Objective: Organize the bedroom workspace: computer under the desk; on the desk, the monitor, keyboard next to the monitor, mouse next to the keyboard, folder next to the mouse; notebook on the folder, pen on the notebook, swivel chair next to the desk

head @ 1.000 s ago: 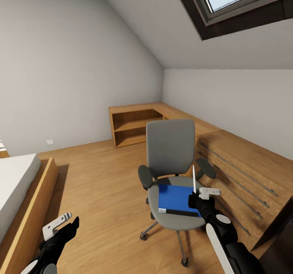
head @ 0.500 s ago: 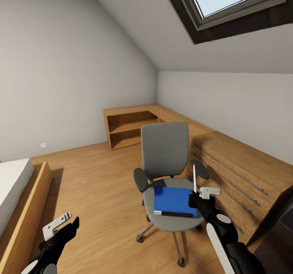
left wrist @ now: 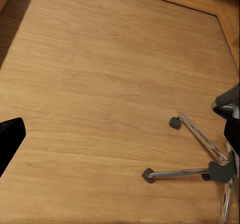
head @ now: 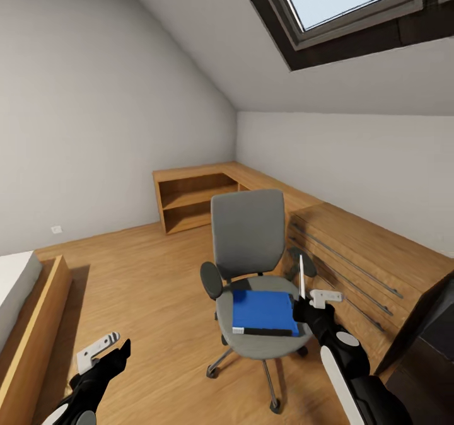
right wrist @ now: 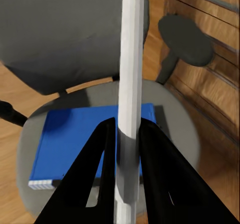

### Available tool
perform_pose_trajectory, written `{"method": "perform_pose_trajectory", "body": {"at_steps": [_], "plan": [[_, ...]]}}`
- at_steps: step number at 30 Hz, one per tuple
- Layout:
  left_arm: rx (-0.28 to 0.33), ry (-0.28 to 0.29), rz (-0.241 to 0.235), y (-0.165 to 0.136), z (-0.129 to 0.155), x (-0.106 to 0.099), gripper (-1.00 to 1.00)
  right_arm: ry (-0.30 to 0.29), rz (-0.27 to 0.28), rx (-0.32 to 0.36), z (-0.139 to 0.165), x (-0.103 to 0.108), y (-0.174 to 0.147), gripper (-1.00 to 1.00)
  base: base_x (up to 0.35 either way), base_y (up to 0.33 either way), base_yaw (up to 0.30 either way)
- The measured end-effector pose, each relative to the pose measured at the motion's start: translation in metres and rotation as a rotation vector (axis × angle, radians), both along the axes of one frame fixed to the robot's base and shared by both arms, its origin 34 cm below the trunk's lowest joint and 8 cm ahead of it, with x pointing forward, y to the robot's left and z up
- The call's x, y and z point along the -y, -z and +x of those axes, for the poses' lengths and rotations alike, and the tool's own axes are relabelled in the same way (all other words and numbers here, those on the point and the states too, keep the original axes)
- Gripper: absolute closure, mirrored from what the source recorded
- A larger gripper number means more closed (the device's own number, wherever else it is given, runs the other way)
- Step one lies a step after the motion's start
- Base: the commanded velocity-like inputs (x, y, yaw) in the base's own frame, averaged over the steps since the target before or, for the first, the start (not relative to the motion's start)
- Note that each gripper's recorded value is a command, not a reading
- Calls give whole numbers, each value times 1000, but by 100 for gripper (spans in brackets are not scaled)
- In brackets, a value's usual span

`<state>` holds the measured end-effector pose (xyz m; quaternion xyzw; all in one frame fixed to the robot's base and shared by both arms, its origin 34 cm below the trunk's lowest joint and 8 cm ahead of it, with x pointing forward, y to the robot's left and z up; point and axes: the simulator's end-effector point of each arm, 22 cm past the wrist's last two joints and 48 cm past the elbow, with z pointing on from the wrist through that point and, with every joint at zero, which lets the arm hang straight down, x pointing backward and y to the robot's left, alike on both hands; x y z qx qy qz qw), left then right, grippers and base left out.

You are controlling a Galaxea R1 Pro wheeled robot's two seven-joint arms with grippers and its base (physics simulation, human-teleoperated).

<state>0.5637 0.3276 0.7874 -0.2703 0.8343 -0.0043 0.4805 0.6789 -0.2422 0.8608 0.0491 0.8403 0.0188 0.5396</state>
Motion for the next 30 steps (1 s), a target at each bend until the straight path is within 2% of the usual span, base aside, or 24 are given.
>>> {"method": "perform_pose_trajectory", "body": {"at_steps": [6,11,17,30], "plan": [[1,21,-4,-1,1,9,-100,3,-1,3,0,2,-2,100,0,0,-247],[4,51,-7,-2,4,22,-100,24,3,4,0,12,-4,100,0,0,-253],[9,59,-7,-4,4,26,-100,42,6,9,0,20,-7,100,0,0,-255],[11,80,-9,-4,5,35,-100,128,22,22,-2,59,-15,100,0,0,-256]]}}
